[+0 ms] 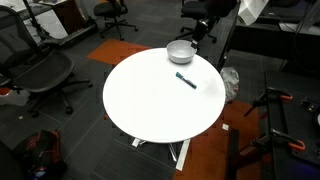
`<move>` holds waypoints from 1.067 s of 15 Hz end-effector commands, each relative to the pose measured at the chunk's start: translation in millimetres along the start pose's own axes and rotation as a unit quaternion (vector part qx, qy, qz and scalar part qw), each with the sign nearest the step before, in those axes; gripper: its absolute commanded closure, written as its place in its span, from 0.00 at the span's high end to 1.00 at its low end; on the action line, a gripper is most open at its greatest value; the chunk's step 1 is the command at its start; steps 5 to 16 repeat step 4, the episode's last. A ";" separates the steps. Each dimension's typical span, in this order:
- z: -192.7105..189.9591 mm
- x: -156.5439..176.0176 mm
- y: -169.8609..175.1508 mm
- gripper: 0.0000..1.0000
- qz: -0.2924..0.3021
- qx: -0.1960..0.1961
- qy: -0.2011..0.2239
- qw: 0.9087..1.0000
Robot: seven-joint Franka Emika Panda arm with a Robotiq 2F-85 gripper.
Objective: Remove the marker from the bowl and put it on the table
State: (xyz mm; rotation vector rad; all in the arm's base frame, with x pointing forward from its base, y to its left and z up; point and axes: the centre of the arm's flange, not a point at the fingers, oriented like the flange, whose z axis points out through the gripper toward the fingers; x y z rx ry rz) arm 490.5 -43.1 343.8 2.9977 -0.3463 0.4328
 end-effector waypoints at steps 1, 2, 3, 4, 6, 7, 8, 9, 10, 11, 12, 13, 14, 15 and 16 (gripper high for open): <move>-1.7 0.0 0.5 1.00 0.001 0.000 0.001 1.000; -2.5 -0.2 1.0 1.00 0.001 0.000 0.002 1.000; -2.6 -0.3 1.3 1.00 0.001 0.000 0.002 1.000; -2.4 -0.5 1.6 1.00 0.001 0.000 0.002 1.000; -2.4 -0.5 1.6 1.00 0.001 0.000 0.002 1.000; -2.4 -0.5 1.6 1.00 0.001 0.000 0.002 1.000; -2.4 -0.5 1.6 1.00 0.001 0.000 0.002 1.000; -2.4 -0.5 1.6 1.00 0.001 0.000 0.002 1.000; -2.4 -0.5 1.6 1.00 0.001 0.000 0.002 1.000; -2.4 -0.5 1.6 1.00 0.001 0.000 0.002 1.000; -2.4 -0.5 1.6 1.00 0.001 0.000 0.002 1.000; -2.4 -0.5 1.6 1.00 0.001 0.000 0.002 1.000; -2.4 -0.5 1.6 1.00 0.001 0.000 0.002 1.000; -2.4 -0.5 1.6 1.00 0.001 0.000 0.002 1.000; -2.4 -0.5 1.6 1.00 0.001 0.000 0.002 1.000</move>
